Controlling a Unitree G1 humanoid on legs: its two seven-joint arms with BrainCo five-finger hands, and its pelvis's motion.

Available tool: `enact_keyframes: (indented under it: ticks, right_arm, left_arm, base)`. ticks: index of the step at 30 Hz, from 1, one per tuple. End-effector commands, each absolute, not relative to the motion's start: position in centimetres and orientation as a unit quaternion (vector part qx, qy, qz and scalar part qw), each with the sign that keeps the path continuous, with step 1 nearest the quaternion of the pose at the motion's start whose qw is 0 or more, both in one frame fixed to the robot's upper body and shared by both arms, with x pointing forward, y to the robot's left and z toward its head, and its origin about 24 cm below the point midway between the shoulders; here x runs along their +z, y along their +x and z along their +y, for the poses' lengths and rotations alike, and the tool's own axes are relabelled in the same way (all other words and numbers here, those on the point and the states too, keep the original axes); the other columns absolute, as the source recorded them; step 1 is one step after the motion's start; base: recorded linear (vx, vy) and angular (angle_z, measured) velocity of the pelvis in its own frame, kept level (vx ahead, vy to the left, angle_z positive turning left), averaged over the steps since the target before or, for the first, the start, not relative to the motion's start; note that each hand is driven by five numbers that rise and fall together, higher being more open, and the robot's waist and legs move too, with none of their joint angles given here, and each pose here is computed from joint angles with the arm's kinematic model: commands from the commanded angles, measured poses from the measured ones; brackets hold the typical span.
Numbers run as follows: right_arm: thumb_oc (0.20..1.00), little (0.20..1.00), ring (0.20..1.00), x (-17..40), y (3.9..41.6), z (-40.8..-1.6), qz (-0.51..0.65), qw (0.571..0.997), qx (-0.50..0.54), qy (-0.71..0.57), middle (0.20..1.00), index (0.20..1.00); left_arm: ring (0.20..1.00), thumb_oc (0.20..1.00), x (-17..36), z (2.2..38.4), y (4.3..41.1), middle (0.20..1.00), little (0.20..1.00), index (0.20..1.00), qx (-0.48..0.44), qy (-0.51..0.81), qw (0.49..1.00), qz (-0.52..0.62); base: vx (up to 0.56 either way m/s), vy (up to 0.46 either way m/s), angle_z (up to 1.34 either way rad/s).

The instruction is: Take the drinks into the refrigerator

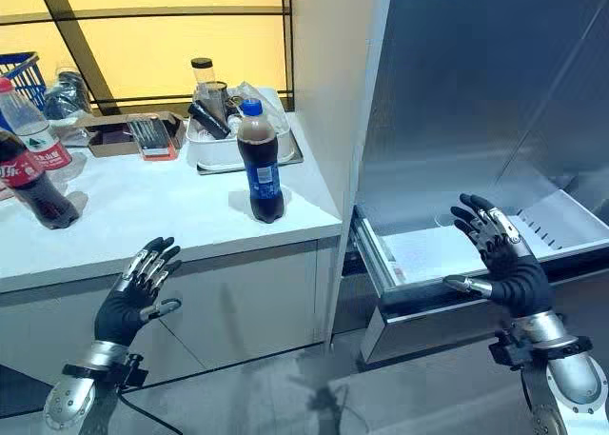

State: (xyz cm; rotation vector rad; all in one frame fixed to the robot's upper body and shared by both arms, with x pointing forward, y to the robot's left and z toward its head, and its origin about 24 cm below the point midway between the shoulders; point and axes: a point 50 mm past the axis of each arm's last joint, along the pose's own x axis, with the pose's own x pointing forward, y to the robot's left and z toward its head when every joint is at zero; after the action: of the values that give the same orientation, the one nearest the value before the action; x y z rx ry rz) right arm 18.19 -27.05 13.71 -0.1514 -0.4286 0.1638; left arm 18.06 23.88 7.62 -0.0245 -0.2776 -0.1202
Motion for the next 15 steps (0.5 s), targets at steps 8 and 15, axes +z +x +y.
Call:
enact_keyframes:
  ticks: [8,15]
  right_arm:
    - [1.000,1.000,1.000,15.73,18.89,-27.34,-0.288,0.952,0.054,-0.092,1.000,1.000]
    - [1.000,1.000,1.000,15.69,18.99,-27.29,-0.289,0.952,0.052,-0.092,1.000,1.000]
  left_arm:
    - [1.000,1.000,11.20,24.19,18.56,1.000,1.000,1.000,-0.061,-0.012,0.969,-0.240]
    - [1.000,1.000,11.35,24.28,18.84,1.000,1.000,1.000,-0.054,0.003,0.968,-0.244]
  base:
    - [0.00,-0.009,0.08]
    - [0.00,0.000,0.00]
